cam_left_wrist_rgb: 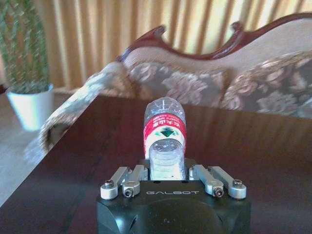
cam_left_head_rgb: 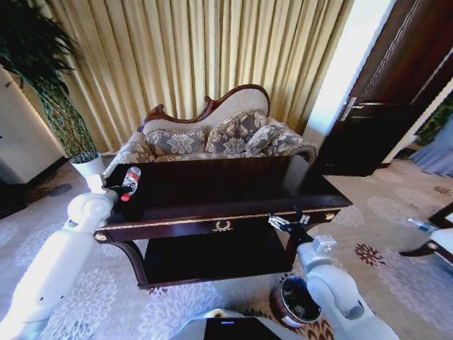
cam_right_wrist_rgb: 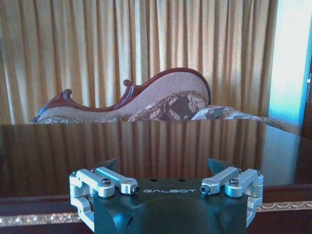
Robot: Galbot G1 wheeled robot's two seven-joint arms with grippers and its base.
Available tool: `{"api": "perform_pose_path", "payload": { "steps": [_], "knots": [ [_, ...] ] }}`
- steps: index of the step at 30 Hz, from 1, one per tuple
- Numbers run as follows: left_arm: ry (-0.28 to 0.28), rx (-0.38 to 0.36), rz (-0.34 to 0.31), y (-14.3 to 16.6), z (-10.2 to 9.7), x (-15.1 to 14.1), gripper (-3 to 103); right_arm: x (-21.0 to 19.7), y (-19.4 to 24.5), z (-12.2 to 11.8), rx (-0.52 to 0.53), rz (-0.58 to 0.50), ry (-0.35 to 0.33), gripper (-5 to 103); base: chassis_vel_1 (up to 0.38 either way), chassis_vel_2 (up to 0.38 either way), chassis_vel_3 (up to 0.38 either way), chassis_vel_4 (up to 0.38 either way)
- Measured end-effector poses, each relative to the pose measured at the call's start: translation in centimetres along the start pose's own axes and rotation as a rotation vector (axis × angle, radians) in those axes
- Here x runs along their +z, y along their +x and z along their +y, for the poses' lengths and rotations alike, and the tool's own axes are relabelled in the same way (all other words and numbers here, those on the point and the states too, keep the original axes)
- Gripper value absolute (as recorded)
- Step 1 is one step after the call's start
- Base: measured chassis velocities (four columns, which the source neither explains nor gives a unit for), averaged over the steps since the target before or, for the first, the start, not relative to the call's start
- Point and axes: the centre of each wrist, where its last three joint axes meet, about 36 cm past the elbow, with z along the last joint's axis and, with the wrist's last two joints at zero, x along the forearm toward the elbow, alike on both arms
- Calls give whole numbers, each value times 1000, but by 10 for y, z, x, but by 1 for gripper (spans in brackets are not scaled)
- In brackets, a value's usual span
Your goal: Move to the front of the table and place the trash on the table into the trash bin.
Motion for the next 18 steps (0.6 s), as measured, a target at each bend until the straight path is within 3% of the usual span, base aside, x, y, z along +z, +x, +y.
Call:
{"api": "perform_pose_path", "payload": {
  "steps": [2, 4, 7, 8, 10, 11, 15, 18],
  "knots": [
    [-50, 26, -66, 6, -1, 2, 32, -7, 4, 3, -3, -9, -23, 100, 0, 0, 0, 0],
    [-64, 33, -86, 8, -1, 2, 32, -10, 5, 4, -5, -11, -30, 100, 0, 0, 0, 0],
    [-143, 97, -191, 24, -2, 8, 31, -25, 11, 6, -25, -21, -57, 100, 0, 0, 0, 0],
    [-143, 97, -191, 24, -2, 8, 31, -25, 11, 6, -25, -21, -57, 100, 0, 0, 0, 0],
    [-204, 144, -251, 30, 1, 16, 31, -33, 14, 7, -41, -20, -73, 100, 0, 0, 0, 0],
    [-286, 187, -325, 36, 2, 27, 31, -41, 16, 8, -59, -12, -93, 100, 0, 0, 0, 0],
    [-350, 216, -399, 45, -1, 34, 31, -54, 20, 11, -100, -1, -132, 100, 0, 0, 0, 0],
    [-415, 240, -487, 58, -10, 33, 31, -69, 21, 13, -155, 22, -207, 100, 0, 0, 0, 0]
  ]
}}
